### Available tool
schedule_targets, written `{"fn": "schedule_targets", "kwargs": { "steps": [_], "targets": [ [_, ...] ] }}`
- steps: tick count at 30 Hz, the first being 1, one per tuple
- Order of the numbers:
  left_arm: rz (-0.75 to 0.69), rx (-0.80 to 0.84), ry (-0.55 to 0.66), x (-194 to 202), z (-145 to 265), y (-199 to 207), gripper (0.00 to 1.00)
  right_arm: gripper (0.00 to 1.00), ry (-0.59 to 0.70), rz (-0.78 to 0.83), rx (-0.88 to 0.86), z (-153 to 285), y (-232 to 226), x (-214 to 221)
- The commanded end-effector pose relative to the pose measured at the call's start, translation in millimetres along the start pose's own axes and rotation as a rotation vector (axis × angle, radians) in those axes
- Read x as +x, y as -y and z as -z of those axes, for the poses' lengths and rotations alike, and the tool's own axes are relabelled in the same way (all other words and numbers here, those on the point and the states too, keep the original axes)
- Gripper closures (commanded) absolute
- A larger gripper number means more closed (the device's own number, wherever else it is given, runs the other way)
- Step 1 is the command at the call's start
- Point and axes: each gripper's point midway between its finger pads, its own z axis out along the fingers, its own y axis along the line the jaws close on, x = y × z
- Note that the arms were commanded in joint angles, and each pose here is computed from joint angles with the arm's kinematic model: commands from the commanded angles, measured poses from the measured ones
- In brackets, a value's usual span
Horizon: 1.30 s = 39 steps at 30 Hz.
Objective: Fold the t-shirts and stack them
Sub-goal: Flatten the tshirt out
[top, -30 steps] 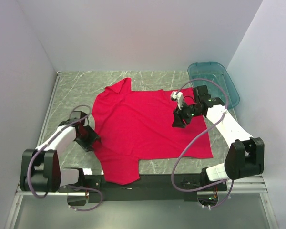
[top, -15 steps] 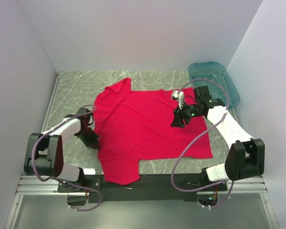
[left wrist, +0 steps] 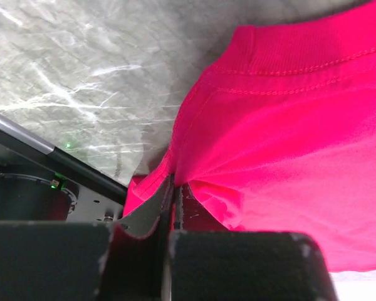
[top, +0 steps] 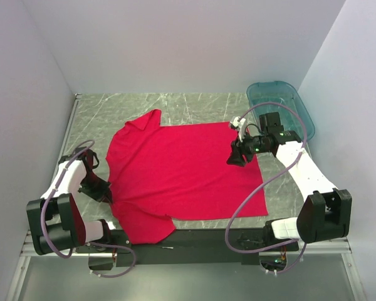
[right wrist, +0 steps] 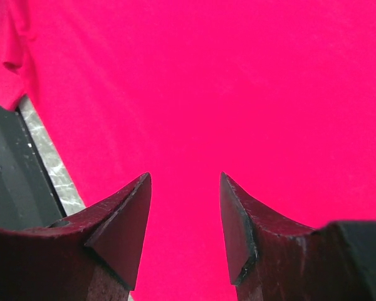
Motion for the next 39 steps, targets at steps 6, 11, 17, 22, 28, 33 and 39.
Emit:
{"fn": "schedule_targets", "kwargs": {
  "steps": [6,11,17,22,28,33,39],
  "targets": [
    [-0.153,0.286,0.13,-32,59,54,0.67,0.45,0.011,-0.011,0.035,-2,28,-19],
    [-0.32,0.751,0.316,-45,126,133,0.01,0.45,0.016,-0.038,-0.001,-8,28,-21],
    [-0.365,1.033,0.244,-58,126,229,0.0,0.44,0.001,-0.044,0.015,-8,32,-18],
    [-0.362,1.07,0.228,-74,115,294,0.06,0.44,-0.001,-0.056,0.045,-9,38,-18],
    [-0.308,0.95,0.158,-94,68,346,0.6,0.44,-0.01,-0.081,0.054,-13,42,-11],
    [-0.262,0.871,0.191,-111,52,360,0.63,0.44,-0.023,-0.091,0.058,-16,43,-5],
    [-0.241,0.81,0.199,-117,39,359,0.62,0.44,-0.031,-0.097,0.055,-19,46,-3]
  ]
}}
